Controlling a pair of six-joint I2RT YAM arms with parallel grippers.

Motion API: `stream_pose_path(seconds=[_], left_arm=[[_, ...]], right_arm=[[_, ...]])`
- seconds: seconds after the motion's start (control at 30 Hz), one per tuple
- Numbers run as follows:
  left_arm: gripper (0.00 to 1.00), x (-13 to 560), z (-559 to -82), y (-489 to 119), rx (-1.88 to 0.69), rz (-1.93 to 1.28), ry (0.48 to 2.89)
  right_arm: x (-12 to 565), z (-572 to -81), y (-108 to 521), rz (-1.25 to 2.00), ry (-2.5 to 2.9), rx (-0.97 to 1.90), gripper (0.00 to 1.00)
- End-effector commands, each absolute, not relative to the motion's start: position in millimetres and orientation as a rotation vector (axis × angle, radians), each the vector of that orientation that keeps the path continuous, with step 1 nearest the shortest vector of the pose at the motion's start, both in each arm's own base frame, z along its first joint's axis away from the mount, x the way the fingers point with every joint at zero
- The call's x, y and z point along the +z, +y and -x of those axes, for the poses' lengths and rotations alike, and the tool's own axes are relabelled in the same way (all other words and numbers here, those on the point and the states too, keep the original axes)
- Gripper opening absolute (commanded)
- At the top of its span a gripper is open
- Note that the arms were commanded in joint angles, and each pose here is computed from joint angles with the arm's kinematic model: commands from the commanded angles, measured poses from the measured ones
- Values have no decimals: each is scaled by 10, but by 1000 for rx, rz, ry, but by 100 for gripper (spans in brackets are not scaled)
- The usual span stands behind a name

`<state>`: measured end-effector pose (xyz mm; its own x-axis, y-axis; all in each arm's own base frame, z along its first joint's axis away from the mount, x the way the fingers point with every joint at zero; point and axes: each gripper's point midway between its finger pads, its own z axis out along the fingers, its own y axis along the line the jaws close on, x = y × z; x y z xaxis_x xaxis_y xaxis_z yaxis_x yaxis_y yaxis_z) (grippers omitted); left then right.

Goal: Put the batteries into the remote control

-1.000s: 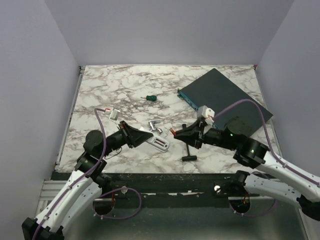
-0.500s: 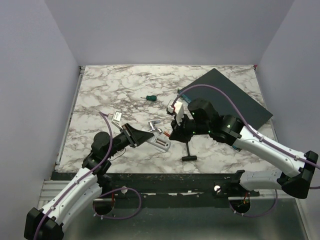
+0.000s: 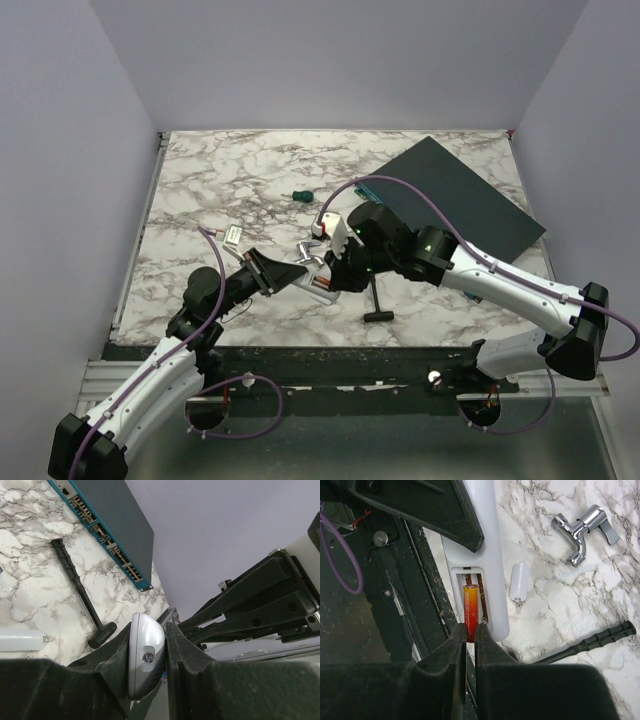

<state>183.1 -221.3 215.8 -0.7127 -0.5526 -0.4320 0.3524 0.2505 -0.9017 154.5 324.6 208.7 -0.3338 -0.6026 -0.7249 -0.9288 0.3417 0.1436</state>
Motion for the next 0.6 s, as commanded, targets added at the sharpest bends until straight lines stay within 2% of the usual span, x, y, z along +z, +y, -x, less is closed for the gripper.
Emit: stream_pose_path(seconds=[0.0, 0.57], left_arm=[[0, 2295, -1850, -2198, -1574, 181, 1712], [0, 2285, -1829, -2206, -1577, 160, 1710]], right_arm=[[2104, -1528, 3301, 1391, 2026, 749, 1], [1899, -1439, 3314, 1505, 2053, 760, 1]])
